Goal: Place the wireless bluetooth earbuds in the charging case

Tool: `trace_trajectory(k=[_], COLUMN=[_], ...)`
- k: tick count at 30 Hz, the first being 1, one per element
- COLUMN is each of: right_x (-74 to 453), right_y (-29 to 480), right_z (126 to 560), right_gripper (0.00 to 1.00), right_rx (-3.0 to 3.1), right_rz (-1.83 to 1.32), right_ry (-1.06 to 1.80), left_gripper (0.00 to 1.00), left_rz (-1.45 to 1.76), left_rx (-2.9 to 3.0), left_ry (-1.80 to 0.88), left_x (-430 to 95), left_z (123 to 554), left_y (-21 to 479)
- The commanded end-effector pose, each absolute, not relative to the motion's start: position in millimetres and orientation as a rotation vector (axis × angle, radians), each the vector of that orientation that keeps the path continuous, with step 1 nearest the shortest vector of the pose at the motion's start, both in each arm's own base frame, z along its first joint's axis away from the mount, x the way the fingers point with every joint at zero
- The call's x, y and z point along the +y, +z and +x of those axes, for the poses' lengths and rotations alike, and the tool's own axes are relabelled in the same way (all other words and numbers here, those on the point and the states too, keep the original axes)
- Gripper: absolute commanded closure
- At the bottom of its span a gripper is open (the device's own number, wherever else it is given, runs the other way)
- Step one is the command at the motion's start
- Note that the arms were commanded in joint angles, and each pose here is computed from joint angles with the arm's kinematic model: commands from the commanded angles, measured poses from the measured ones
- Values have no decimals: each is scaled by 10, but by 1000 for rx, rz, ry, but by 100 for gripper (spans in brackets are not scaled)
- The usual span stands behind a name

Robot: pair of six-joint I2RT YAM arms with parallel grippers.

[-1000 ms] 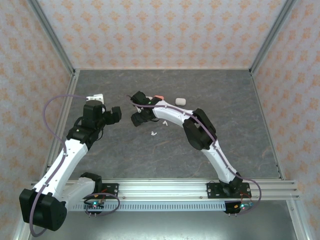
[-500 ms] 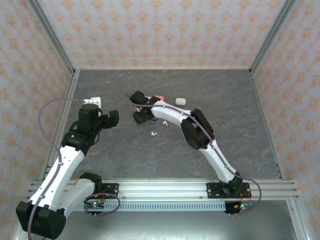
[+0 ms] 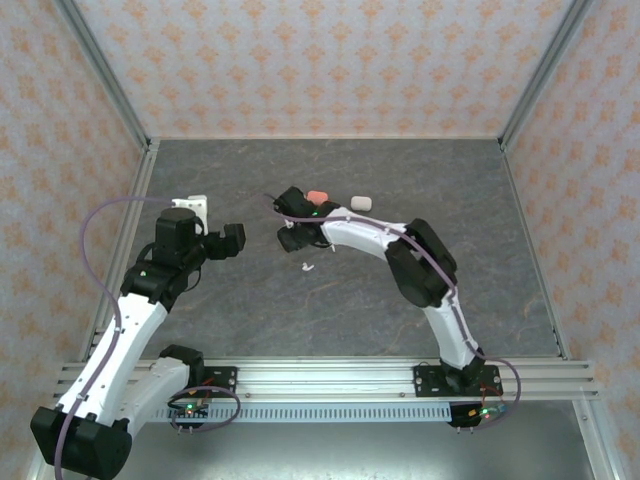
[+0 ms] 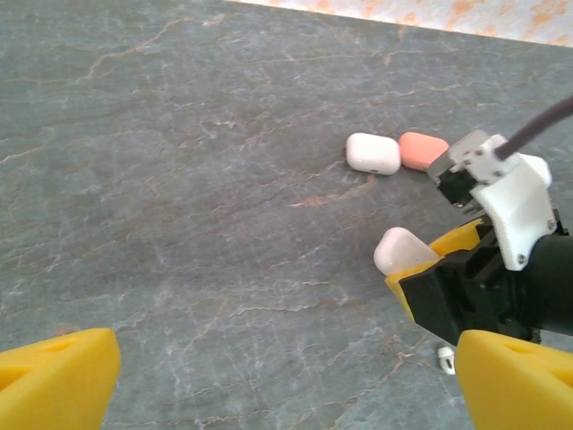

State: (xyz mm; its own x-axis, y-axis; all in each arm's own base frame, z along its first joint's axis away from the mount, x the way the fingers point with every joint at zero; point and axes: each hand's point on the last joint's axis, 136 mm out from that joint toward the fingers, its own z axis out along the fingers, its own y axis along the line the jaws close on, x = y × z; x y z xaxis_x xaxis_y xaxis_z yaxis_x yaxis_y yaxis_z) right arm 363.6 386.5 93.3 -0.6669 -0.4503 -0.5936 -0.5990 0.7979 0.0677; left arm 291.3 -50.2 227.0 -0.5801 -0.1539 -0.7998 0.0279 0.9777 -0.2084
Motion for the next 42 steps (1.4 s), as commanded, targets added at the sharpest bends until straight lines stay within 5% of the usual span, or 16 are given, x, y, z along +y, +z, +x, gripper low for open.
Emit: trace_trajectory(k=[1, 10, 20, 42], right_x=[3971, 3963, 3913, 3979], right_y=[1723, 2687, 3086, 3453], right_z=[3712, 3438, 3146, 2755], right_gripper=[65, 65, 65, 65], right_rx=[2155, 1847, 1664, 1470], right_rz=[-751, -874, -1009, -1116], right_ry=[463, 584, 620, 704], left_gripper=[7, 9, 12, 47], left_rz=[-23, 116, 138, 233], left_rx=[2113, 2037, 1931, 1975], left_ry=[-344, -615, -807, -1127], left_x=[-645, -1052, -1265, -1621], left_z=[2927, 2888, 2908, 2841], left_y=[2542, 2906, 3430, 3465])
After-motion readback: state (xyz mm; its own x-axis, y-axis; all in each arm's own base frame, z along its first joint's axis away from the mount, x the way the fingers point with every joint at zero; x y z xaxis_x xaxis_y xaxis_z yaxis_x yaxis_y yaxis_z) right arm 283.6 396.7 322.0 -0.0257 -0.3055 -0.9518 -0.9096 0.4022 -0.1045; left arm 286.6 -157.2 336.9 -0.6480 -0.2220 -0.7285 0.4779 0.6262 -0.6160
